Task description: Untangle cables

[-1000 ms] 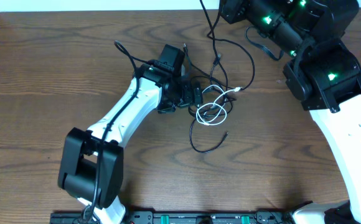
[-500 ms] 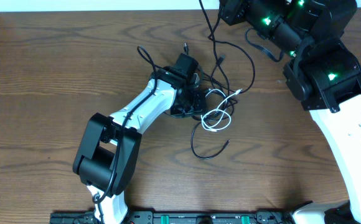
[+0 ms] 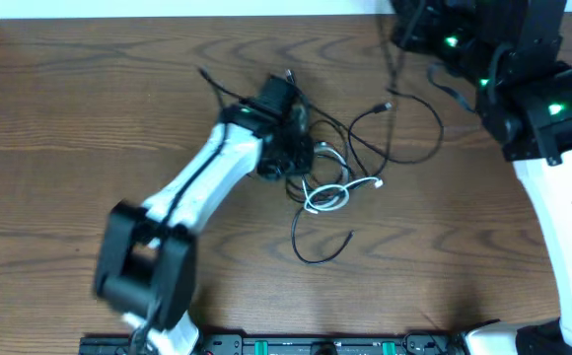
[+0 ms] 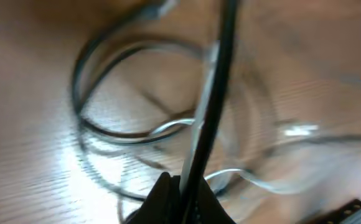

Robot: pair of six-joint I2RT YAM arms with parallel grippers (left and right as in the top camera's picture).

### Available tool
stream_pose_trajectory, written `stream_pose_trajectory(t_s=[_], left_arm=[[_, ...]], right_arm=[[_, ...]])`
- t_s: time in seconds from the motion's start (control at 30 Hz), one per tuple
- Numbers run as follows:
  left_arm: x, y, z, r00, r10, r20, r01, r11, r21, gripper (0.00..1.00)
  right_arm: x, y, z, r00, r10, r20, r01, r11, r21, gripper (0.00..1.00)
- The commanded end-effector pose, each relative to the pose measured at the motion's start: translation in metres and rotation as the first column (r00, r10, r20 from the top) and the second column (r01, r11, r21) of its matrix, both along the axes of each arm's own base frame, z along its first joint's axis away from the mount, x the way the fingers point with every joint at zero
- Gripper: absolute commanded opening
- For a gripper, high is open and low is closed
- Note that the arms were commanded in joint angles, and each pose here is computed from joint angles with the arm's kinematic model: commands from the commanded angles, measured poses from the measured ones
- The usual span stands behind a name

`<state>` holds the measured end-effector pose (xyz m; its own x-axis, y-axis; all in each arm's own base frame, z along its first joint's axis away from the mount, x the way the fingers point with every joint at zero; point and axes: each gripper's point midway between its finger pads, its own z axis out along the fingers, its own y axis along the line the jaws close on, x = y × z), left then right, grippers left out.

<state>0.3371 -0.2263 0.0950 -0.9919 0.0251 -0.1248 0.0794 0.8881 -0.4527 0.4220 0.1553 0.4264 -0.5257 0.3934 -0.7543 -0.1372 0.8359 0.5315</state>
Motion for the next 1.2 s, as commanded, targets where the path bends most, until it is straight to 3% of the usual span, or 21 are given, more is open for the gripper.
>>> stream_pose_trajectory(t_s=[0.0,0.13,0.17,0.27,0.47,0.53,0.67,0.77,0.83,0.87,0.97,1.07,1.17], left_arm=[[0.022,0.009,0.107,0.953,0.025,0.301,0.005,0.995,-0.099,0.07],[0.028,0.060,0.162,0.862,0.146,0.486,-0.150,0.988,-0.031,0.07],[0.027,0.089,0.176,0.814,0.218,0.538,-0.267,0.964,0.014,0.07],[0.021,0.125,0.186,0.759,0.321,0.566,-0.422,0.905,0.052,0.07],[0.017,0.152,0.175,0.758,0.349,0.552,-0.494,0.859,0.136,0.07],[0.016,0.172,0.168,0.747,0.358,0.560,-0.547,0.810,0.212,0.08],[0.009,0.218,0.152,0.693,0.445,0.566,-0.688,0.643,0.337,0.07],[0.009,0.232,0.139,0.704,0.474,0.529,-0.696,0.611,0.378,0.07],[0.010,0.231,0.130,0.719,0.491,0.492,-0.684,0.628,0.372,0.08],[0.014,0.217,0.123,0.754,0.491,0.437,-0.642,0.692,0.330,0.08],[0.021,0.177,0.121,0.847,0.375,0.377,-0.475,0.851,0.222,0.07],[0.021,0.133,0.130,0.906,0.244,0.346,-0.281,0.958,0.060,0.07],[0.012,0.088,0.148,0.931,0.087,0.355,-0.042,0.990,-0.133,0.07]], right_arm=[[0.000,-0.058,-0.015,0.975,-0.218,-0.043,0.211,0.970,-0.123,0.01],[-0.006,-0.120,-0.030,0.885,-0.462,-0.053,0.431,0.859,-0.277,0.01],[-0.011,-0.146,-0.030,0.830,-0.558,-0.027,0.518,0.787,-0.335,0.01],[-0.018,-0.174,-0.029,0.759,-0.651,0.006,0.600,0.696,-0.394,0.01],[-0.026,-0.200,-0.028,0.691,-0.722,0.034,0.661,0.612,-0.435,0.01],[-0.030,-0.212,-0.025,0.650,-0.757,0.061,0.695,0.560,-0.451,0.01],[-0.040,-0.235,-0.020,0.575,-0.812,0.103,0.744,0.466,-0.480,0.01],[-0.042,-0.244,-0.021,0.559,-0.824,0.096,0.751,0.453,-0.481,0.01],[-0.040,-0.245,-0.024,0.571,-0.817,0.075,0.742,0.475,-0.474,0.01],[-0.034,-0.236,-0.030,0.620,-0.784,0.029,0.709,0.544,-0.449,0.01],[-0.027,-0.220,-0.037,0.686,-0.728,-0.025,0.656,0.632,-0.412,0.08],[-0.020,-0.198,-0.044,0.766,-0.637,-0.087,0.570,0.736,-0.366,0.19],[-0.012,-0.161,-0.052,0.886,-0.439,-0.147,0.373,0.865,-0.335,0.41]])
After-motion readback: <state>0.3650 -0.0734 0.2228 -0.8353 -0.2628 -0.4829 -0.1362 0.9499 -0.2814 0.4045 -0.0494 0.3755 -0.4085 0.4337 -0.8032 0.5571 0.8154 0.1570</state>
